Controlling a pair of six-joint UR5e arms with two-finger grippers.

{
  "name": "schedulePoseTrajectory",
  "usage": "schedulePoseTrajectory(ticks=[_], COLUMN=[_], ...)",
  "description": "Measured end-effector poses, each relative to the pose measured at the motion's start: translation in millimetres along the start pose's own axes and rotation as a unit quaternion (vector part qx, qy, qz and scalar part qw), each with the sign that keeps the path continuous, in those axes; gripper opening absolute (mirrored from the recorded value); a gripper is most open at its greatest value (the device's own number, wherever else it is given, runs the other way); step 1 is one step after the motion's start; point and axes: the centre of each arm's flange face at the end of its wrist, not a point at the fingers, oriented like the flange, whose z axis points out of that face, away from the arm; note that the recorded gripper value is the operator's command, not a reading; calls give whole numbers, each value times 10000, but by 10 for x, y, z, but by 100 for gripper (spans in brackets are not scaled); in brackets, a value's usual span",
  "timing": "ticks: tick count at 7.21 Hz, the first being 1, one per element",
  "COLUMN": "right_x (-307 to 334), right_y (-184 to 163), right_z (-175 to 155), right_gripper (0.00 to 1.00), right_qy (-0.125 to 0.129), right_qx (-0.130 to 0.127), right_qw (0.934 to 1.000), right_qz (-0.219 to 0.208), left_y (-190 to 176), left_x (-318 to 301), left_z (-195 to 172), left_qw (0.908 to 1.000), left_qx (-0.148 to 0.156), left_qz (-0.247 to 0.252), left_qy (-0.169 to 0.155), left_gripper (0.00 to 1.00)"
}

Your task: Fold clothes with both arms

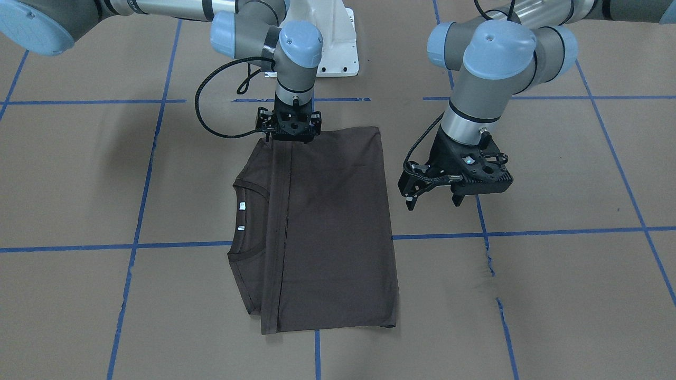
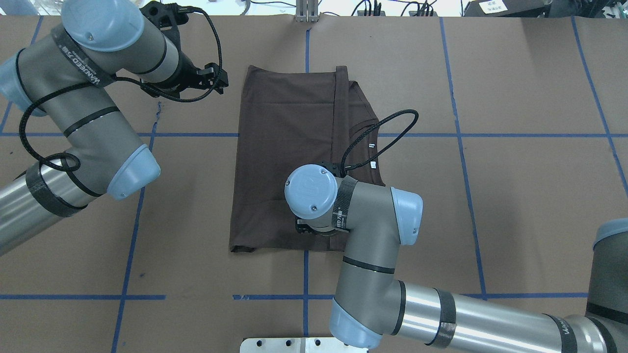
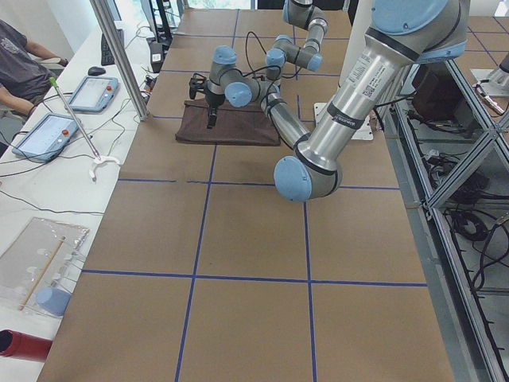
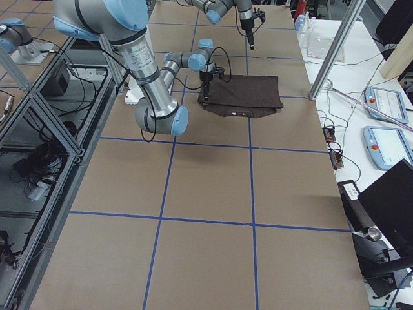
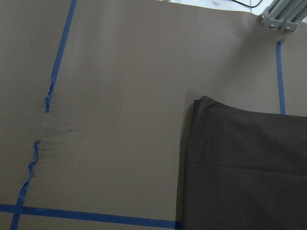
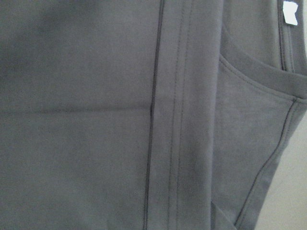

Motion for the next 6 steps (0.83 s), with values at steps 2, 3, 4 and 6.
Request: schedulePoseTrajectory(ticks=[2, 3, 4, 6], right_x=[75, 106, 126, 181], right_y=[26, 31, 34, 3], right_z=[76, 111, 134, 145], right_gripper=[100, 100, 100, 100], right_qy=[297, 370, 406, 496], right_qx=[-130, -162, -177, -206], right_qw=[9993, 9988, 9986, 9979], right_qz=[-212, -271, -297, -367], left_y=[63, 72, 73, 77], left_x=[27, 30, 29, 30], left_z=[61, 74, 81, 91], left_qw=[10000, 10000, 10000, 10000], left_qx=[-52, -61, -63, -67], left_qz=[8, 10, 11, 16], left_qy=[-4, -6, -7, -6], left_gripper=[100, 100, 100, 100])
